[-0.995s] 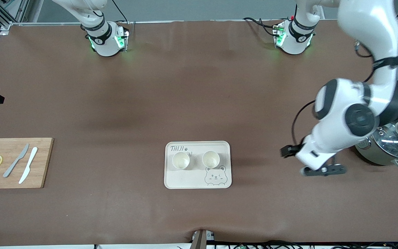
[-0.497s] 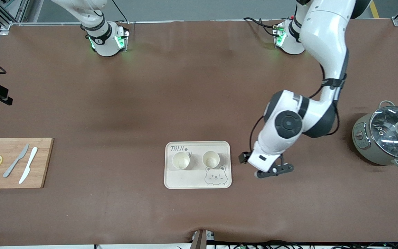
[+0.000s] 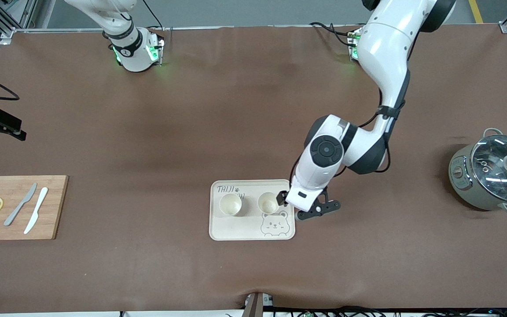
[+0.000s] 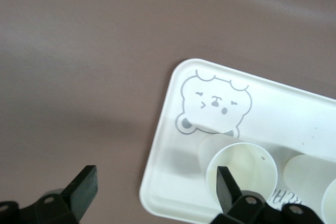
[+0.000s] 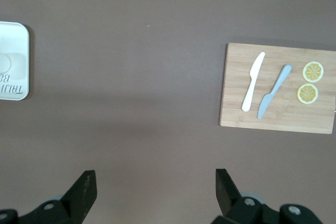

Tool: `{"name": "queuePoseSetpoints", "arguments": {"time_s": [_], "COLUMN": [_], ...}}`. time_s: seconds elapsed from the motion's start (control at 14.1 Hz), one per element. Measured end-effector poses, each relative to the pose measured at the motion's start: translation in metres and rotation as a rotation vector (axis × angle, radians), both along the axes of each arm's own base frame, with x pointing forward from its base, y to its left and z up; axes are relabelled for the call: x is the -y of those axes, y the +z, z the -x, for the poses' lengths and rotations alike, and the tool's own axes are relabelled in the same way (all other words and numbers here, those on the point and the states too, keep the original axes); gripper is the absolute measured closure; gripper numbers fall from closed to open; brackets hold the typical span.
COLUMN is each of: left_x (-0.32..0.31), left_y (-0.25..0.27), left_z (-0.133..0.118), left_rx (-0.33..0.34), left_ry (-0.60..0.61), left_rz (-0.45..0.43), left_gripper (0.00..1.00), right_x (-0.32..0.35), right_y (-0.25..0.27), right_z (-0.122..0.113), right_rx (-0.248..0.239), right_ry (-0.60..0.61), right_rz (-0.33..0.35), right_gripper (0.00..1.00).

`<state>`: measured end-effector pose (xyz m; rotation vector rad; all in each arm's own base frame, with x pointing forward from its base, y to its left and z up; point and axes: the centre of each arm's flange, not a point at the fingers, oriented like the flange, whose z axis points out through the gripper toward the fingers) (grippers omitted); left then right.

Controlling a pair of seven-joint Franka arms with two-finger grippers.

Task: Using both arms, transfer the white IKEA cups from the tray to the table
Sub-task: 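Reach the left gripper down to the white cup nearest it on the tray, then grasp the cup with the left gripper while the right gripper reaches toward the tray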

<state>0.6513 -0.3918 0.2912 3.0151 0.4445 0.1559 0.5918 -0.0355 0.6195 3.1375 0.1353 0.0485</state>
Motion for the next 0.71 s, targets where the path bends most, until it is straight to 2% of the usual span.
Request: {"name": "queuePoseSetpoints", "arguments": {"time_s": [0.21,0.43,0.57,0.71], "left_x": [0.010,0.018,0.029,0.040], "left_y": [-0.024,-0.033,-0.036,-0.043], "left_z": [0.005,0.010,0.016,0.022], "left_rx": [-0.007,-0.011,-0.003,0.000], "left_ry": [0.001,0.006,0.008,0.002], "left_rz": [-0.001,0.000,0.008,0.012], "left_gripper": [0.00,0.00,0.00,0.00], "right_x": [-0.036,-0.080,-0.110,-0.147], "right_y": [-0.008,-0.028,-0.050,-0.072], "right_z": [-0.012,-0.024,-0.038,-0.049], "right_rx": [0.034,0.036,0.047,0.056], "right_ry": [-0.088,-0.111,-0.103,-0.156], "right_rz": [-0.007,-0.007,-0.034,-0.077], "right_gripper": [0.00,0.00,0.00,0.00]}}
